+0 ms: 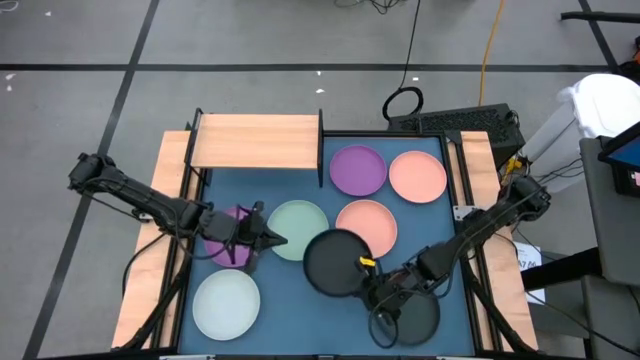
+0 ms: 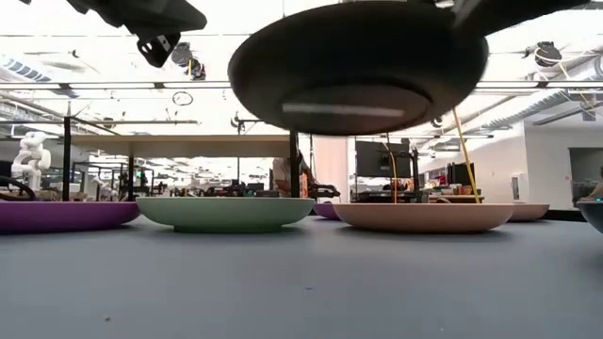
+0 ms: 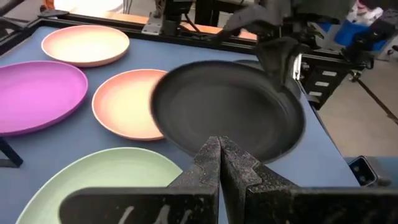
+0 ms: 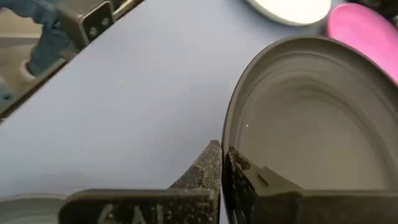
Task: Place and stack plates onto a shelf
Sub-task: Put the left black plate on the shelf
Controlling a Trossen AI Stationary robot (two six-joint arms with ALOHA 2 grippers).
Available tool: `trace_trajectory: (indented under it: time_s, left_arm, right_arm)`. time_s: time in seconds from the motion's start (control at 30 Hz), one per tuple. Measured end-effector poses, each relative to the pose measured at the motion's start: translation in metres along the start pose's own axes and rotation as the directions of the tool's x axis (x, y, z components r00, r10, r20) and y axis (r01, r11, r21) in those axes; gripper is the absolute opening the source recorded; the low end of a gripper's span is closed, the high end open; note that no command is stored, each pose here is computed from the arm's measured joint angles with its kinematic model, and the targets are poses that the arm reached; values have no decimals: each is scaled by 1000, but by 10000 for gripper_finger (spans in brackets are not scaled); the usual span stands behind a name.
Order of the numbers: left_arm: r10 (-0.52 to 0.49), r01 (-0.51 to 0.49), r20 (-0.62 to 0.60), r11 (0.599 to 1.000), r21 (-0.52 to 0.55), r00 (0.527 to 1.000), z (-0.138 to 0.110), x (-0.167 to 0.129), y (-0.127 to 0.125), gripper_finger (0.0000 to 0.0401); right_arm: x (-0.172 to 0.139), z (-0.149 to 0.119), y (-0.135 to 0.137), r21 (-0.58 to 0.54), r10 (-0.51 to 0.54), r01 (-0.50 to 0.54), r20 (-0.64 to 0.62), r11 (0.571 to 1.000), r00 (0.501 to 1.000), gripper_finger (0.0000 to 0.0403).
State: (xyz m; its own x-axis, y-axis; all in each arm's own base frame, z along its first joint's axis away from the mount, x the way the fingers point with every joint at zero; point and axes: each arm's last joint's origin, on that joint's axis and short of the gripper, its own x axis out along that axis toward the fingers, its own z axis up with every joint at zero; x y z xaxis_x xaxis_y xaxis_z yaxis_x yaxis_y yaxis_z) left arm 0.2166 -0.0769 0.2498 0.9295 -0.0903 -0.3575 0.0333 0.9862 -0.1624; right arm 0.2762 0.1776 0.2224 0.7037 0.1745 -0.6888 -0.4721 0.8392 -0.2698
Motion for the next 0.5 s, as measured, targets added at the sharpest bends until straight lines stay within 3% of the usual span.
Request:
trace_trajectory:
  time_s: [0.2, 0.33, 0.5]
  left_arm:
    - [-13, 14, -14, 998, 65, 1000, 0, -10, -2, 1]
    - [-12, 0, 96, 993, 120, 995, 15, -27, 5, 1]
    - [-6, -17, 209, 994, 107, 978, 30, -57, 15, 1]
  right_arm:
    - [-12, 4, -18, 3, -126, 126, 24, 992, 992, 0]
    - [-21, 5, -33, 8, -181, 181, 42, 983, 982, 0]
    - [-35, 6, -55, 35, -299, 297, 49, 954, 953, 0]
